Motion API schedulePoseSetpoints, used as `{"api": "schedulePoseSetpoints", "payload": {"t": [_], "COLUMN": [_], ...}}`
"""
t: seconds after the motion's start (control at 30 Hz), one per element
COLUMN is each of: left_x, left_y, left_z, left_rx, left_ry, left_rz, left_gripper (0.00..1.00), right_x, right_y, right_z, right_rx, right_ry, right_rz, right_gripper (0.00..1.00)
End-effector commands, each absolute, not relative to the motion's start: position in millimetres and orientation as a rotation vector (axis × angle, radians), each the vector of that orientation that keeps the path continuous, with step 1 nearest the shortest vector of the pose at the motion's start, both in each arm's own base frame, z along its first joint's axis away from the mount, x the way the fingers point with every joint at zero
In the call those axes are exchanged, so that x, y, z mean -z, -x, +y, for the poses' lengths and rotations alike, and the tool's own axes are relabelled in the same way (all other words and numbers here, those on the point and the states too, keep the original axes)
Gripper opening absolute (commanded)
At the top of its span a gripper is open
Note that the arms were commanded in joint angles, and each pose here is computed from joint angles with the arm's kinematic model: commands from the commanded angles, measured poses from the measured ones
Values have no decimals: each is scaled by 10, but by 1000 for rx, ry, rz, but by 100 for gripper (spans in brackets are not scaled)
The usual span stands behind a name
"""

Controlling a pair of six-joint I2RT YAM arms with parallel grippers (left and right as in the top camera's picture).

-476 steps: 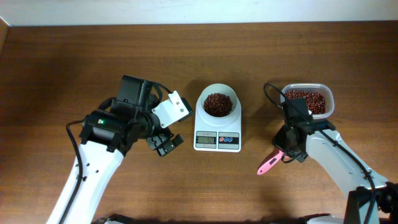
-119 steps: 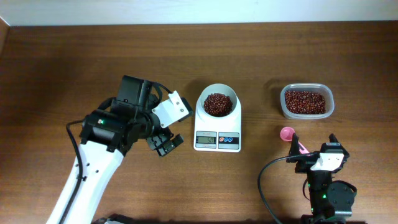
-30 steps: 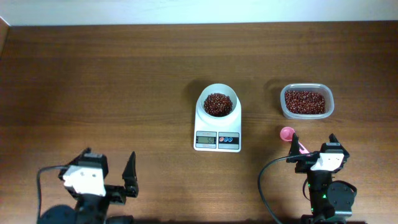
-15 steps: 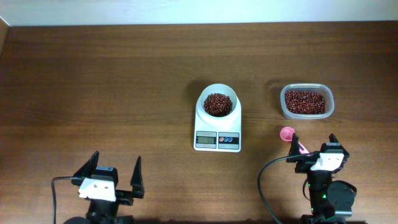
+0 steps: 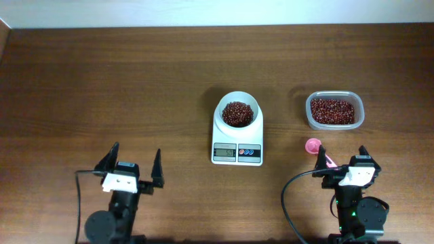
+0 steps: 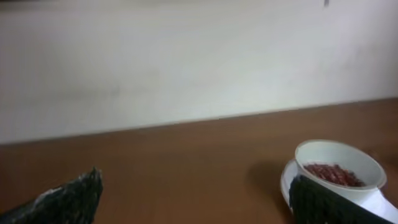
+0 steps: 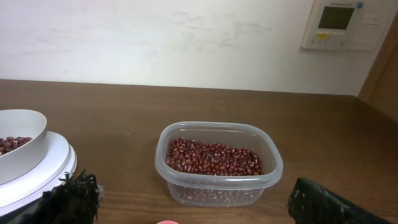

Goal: Scoop and weigh 50g on scale

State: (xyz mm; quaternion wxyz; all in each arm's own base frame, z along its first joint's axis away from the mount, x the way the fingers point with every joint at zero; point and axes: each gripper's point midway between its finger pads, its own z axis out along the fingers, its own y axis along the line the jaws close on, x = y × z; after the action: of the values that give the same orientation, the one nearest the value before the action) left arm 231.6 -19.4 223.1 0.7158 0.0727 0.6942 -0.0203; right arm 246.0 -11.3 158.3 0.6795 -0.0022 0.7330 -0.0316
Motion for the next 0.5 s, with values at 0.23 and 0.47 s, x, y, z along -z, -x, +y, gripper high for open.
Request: {"api": "schedulePoseSetpoints", "payload": {"t": [0.23, 0.47], "left_x": [-1567, -1562], "left_y": [-2458, -2458], "left_z": [82, 67], "left_rx": [-83, -77], "left_ry": [-47, -51], "left_rz": [1648, 1650], "left_gripper": [99, 99], "right_x": [-1559, -1559], "right_y": [-2458, -2458], "right_z": [-106, -106], "right_rx": [69, 69], "right_ry": [6, 6], "right_rz": [1648, 1649], "right_gripper": [99, 99]}}
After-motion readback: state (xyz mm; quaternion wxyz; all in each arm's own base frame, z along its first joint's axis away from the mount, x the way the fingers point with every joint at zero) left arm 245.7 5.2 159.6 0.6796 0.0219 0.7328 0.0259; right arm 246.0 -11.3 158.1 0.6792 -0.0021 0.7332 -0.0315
